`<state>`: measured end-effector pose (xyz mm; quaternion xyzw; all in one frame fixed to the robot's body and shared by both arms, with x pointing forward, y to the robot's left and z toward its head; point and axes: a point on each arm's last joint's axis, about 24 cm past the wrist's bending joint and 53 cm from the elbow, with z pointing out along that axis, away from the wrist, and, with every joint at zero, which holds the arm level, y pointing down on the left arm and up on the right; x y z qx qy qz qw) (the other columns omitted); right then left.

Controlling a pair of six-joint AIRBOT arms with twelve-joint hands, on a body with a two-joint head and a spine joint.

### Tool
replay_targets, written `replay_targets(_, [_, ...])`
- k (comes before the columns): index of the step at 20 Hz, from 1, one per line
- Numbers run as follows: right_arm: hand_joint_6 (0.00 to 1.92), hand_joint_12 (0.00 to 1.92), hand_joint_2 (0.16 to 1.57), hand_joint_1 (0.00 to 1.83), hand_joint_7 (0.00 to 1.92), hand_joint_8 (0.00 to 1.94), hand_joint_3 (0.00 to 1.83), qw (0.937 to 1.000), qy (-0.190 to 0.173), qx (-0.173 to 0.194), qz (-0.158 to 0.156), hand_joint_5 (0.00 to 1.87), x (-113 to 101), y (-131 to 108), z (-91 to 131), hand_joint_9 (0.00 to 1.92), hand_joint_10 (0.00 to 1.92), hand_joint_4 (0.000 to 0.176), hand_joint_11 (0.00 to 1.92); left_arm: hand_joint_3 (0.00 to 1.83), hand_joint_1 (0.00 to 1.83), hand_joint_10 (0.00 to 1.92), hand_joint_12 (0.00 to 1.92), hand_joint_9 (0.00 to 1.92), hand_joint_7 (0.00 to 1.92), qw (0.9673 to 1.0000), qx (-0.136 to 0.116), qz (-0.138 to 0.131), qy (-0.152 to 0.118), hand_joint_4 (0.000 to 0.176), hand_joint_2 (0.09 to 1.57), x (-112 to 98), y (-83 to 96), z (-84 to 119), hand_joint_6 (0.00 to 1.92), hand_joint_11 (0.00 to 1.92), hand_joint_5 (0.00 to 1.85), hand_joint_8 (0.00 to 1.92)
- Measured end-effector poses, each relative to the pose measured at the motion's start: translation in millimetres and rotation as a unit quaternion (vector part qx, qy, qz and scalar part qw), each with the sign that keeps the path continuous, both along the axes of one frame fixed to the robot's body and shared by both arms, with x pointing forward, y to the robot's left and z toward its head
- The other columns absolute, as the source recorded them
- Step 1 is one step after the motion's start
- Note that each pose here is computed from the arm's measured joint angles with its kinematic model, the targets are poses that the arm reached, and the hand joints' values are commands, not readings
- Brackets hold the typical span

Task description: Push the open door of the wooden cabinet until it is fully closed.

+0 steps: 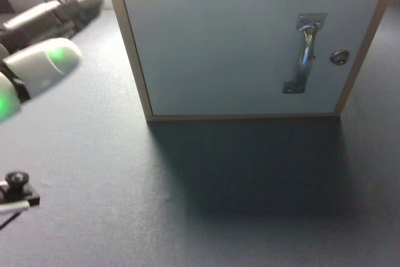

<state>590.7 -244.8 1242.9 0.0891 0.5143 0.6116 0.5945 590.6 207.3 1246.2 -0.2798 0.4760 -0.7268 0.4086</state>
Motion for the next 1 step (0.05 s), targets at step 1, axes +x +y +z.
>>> replay_targets(1, [0.0,0.94,1.42,0.71,0.3,0.0,0.02,1.0,-0.005,0.003,0.002,0.27,-0.7,0.9,2.7,0.33,0.0,0.0,0.0,0.0,0.06,0.0,0.02,0.12,0.13,0.9999,-0.007,0.002,-0.01,0.005,1.35,-1.6,1.9,5.0,0.0,0.07,0.14,0.0])
